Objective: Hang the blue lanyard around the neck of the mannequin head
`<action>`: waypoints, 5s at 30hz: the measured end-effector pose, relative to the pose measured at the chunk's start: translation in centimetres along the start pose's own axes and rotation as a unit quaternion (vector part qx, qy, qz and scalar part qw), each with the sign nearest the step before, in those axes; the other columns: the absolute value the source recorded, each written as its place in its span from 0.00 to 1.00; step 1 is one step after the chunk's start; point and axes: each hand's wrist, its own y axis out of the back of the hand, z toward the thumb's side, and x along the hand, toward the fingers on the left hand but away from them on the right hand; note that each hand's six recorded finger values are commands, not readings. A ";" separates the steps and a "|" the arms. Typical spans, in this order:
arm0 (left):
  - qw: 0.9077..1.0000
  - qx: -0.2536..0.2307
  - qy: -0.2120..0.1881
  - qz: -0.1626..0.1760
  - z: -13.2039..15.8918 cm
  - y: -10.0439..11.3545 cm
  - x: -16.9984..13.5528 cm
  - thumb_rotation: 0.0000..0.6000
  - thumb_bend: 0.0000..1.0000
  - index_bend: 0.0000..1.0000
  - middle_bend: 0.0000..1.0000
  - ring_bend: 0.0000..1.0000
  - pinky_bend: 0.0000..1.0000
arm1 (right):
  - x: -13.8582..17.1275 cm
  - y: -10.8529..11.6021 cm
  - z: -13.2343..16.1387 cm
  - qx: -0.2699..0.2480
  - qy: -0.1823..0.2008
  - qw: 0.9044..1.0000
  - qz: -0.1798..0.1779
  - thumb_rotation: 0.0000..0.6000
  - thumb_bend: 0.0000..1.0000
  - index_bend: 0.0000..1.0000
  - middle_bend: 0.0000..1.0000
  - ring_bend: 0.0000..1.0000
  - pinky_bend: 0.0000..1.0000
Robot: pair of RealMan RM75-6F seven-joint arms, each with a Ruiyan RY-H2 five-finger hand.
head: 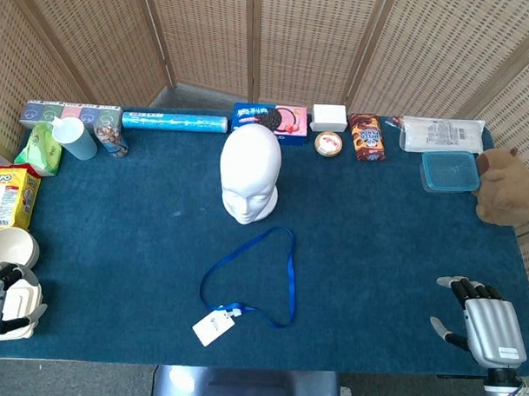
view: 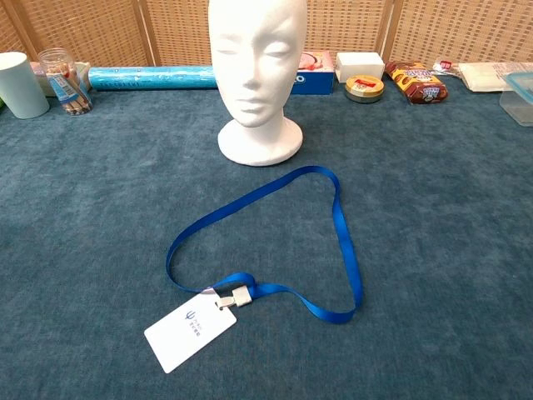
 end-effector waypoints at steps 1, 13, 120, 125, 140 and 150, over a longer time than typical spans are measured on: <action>1.000 0.000 0.000 0.001 0.0 0.0 0.0 0.99 0.18 0.49 0.41 0.30 0.16 | 0.0 -0.1 0.0 -0.001 -0.001 1.000 0.001 0.91 0.25 0.32 0.37 0.39 0.36; 1.000 -0.002 0.000 -0.001 0.0 -0.2 0.1 0.99 0.18 0.49 0.41 0.30 0.17 | 0.0 -0.1 0.1 -0.008 0.002 1.000 0.005 0.91 0.25 0.32 0.37 0.39 0.36; 0.995 0.025 -0.084 -0.046 5.8 -2.5 6.1 0.99 0.18 0.49 0.41 0.30 0.17 | -18.4 -15.2 26.1 0.042 0.002 0.990 0.136 0.91 0.23 0.50 0.97 1.00 1.00; 0.995 0.025 -0.082 -0.047 5.7 -2.5 6.1 0.99 0.18 0.49 0.41 0.30 0.17 | -18.6 -15.6 26.3 0.046 -0.003 0.989 0.140 0.90 0.23 0.50 0.97 1.00 1.00; 0.995 0.022 -0.082 -0.048 5.8 -2.8 6.0 0.99 0.18 0.49 0.41 0.30 0.17 | -19.1 -15.8 25.5 0.066 -0.013 0.989 0.135 0.91 0.27 0.50 0.97 1.00 1.00; 0.995 0.021 -0.079 -0.049 5.6 -2.9 6.0 0.99 0.18 0.49 0.41 0.30 0.17 | -19.7 -15.7 24.4 0.073 -0.029 0.989 0.129 0.91 0.30 0.50 0.97 1.00 1.00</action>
